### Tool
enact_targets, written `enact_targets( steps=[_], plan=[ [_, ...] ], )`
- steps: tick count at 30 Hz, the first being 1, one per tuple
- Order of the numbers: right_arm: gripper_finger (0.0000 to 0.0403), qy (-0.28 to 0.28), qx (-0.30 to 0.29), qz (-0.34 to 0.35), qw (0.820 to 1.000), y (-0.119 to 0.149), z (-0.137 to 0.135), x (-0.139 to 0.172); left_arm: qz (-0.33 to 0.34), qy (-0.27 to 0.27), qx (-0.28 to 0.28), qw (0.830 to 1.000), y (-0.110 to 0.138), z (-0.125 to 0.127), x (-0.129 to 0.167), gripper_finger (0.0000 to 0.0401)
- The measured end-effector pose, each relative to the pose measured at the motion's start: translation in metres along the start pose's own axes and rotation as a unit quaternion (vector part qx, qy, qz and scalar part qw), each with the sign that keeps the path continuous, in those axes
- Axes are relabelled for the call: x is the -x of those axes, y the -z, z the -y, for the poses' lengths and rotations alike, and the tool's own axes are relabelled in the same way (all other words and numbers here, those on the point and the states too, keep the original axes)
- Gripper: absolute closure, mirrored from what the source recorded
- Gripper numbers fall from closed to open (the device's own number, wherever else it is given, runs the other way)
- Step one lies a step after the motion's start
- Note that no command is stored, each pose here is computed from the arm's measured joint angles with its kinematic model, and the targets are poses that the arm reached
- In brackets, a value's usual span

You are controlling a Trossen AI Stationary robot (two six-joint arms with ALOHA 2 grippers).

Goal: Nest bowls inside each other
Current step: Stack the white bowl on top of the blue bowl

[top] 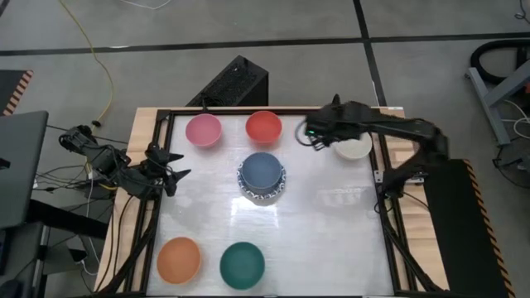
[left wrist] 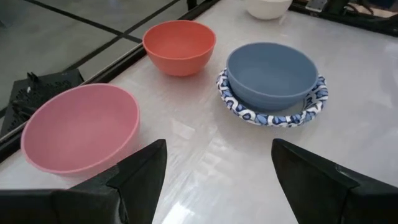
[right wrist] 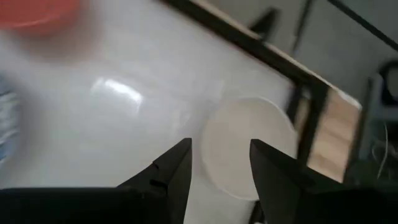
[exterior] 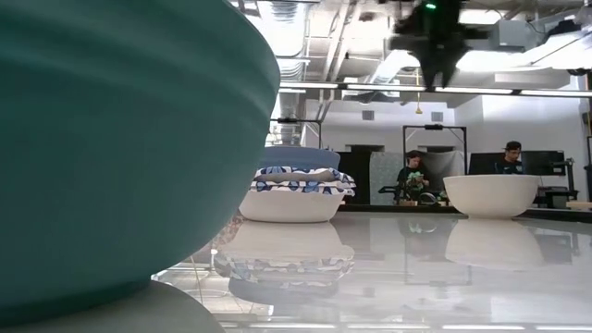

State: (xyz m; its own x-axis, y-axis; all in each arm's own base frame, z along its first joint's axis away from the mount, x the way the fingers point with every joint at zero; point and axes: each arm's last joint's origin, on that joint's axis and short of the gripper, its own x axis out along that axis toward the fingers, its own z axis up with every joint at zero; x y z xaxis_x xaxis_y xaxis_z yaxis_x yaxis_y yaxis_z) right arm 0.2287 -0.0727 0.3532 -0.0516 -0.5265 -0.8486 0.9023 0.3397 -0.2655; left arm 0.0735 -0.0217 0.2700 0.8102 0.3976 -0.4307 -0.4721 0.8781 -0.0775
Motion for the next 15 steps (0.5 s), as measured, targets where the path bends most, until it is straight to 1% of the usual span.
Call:
enact_targets(
  steps=[3, 5, 10, 15],
  plan=[
    [0.0223, -0.002, -0.063, 0.014, 0.998, 0.02, 0.02, -0.009, 0.0, 0.006, 0.002, 1.0, 0.0, 0.001, 0.001, 0.0122],
    [0.0223, -0.009, -0.082, 0.017, 0.996, 0.032, 0.027, -0.018, 0.0, 0.009, 0.005, 1.0, 0.0, 0.001, 0.001, 0.0122],
    [0.0223, -0.029, -0.089, 0.006, 0.996, 0.056, 0.024, -0.051, 0.006, 0.003, -0.001, 1.0, 0.0, 0.001, 0.001, 0.0122],
    [0.0223, -0.026, -0.064, 0.001, 0.998, 0.064, 0.015, -0.079, 0.021, -0.012, -0.002, 1.0, -0.001, 0.0, 0.001, 0.0122]
  ],
)
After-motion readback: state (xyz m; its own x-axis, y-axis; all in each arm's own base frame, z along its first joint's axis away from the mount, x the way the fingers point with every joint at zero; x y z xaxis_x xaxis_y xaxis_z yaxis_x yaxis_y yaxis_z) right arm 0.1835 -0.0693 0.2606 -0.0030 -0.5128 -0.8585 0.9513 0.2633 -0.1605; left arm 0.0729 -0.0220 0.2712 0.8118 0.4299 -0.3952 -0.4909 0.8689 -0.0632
